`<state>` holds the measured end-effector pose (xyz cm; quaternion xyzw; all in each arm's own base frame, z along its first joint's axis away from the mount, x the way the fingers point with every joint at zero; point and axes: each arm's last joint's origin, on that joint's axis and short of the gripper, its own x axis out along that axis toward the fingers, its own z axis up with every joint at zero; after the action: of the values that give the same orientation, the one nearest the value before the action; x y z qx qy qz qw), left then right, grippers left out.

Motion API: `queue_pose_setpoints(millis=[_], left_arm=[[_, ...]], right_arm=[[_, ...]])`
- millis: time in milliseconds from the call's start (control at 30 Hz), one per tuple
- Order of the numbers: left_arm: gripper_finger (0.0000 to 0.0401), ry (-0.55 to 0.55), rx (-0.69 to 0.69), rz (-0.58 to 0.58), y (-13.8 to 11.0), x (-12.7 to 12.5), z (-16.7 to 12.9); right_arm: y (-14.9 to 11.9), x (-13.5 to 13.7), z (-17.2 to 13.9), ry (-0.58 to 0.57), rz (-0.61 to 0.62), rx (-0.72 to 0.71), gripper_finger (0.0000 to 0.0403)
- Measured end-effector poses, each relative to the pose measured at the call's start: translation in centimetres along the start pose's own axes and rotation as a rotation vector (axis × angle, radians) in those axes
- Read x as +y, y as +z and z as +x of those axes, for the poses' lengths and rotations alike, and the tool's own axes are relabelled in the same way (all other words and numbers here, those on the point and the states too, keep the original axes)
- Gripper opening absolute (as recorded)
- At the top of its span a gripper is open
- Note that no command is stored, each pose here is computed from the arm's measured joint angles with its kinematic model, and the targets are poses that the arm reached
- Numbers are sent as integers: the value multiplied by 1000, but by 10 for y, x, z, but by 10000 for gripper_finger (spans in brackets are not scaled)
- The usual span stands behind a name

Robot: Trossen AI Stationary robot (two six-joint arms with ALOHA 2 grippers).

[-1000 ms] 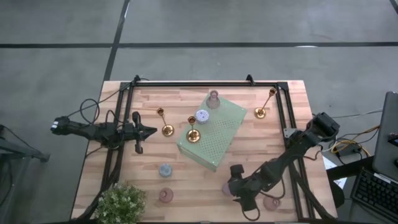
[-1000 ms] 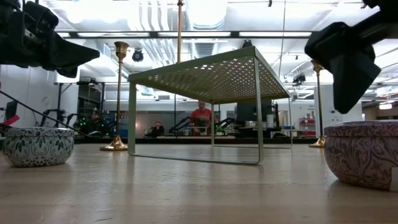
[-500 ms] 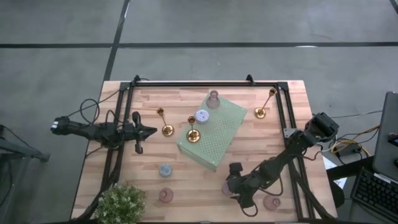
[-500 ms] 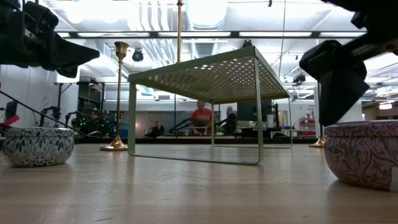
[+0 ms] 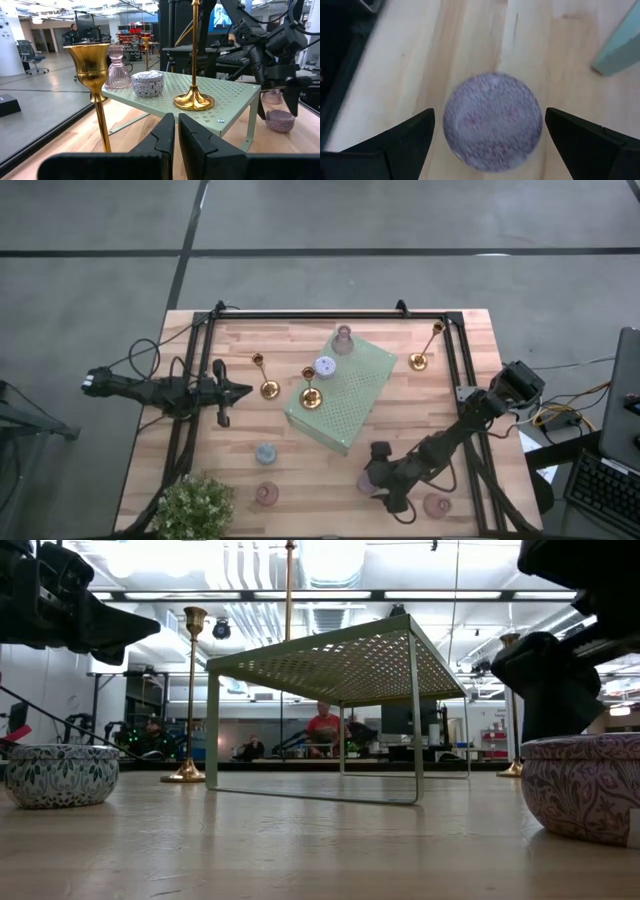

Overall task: Pick & Place candle stick holders
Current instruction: Put the purple scented candle aligned with the other scented candle on the shelf

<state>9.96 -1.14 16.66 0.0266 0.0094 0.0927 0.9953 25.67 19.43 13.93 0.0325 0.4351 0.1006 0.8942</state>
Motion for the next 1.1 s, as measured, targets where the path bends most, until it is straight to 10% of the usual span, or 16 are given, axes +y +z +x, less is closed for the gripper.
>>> queue_pose_setpoints(millis=[1100], left_arm=[[28,0,-4,-2,0,0,0]], right_arm=[[-11,-1,17,10,0,4,302]])
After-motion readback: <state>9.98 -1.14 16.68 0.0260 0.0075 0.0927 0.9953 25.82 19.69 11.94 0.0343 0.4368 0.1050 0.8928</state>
